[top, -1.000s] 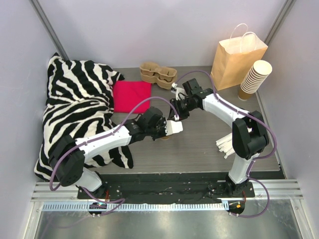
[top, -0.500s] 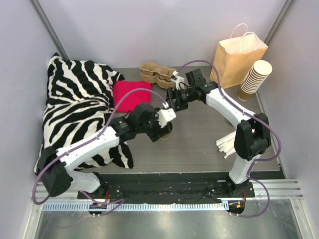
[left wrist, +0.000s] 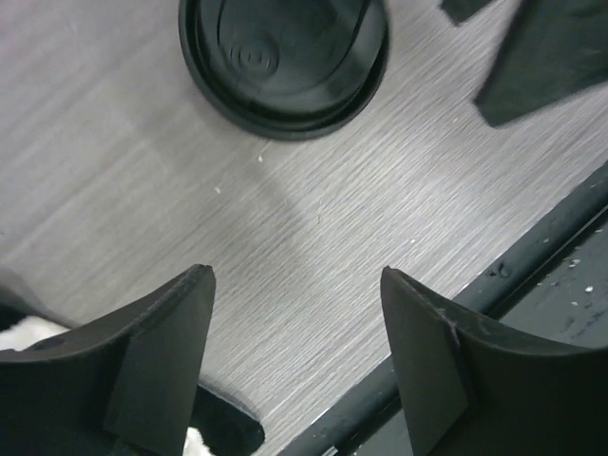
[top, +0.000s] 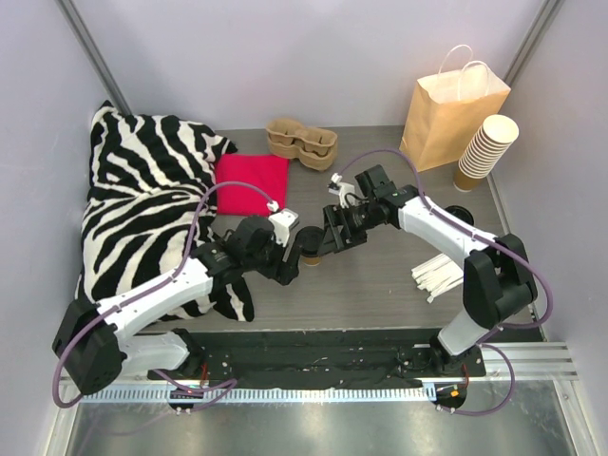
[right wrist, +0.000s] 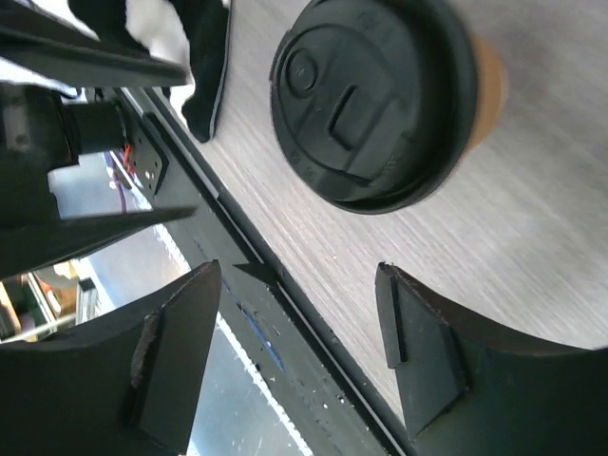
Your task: Pack the takeout coffee
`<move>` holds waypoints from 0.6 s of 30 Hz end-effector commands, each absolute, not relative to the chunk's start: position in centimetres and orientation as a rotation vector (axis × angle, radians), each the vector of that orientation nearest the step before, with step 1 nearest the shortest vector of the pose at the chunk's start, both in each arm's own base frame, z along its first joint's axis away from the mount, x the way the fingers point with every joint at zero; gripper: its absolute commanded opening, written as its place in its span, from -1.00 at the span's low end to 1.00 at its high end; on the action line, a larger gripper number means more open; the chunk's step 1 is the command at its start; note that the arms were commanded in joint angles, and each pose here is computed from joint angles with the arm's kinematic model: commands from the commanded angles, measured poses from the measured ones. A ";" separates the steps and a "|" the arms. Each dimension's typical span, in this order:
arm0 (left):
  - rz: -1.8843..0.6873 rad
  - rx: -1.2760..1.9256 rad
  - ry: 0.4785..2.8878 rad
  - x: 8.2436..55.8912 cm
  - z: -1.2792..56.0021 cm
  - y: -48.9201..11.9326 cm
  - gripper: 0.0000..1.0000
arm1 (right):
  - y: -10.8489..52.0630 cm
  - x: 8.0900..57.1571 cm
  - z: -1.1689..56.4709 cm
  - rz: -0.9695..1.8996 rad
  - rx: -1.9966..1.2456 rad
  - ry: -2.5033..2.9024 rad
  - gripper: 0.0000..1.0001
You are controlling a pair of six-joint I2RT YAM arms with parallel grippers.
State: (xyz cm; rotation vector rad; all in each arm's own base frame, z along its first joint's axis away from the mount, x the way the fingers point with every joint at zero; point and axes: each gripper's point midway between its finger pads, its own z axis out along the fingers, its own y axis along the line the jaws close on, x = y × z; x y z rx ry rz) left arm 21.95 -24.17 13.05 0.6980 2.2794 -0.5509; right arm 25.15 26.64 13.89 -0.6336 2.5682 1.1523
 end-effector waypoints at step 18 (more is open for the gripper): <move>-0.559 0.522 2.168 32.6 11.3 -26.3 0.12 | 29.0 32.4 11.6 1.026 -0.573 2.526 0.08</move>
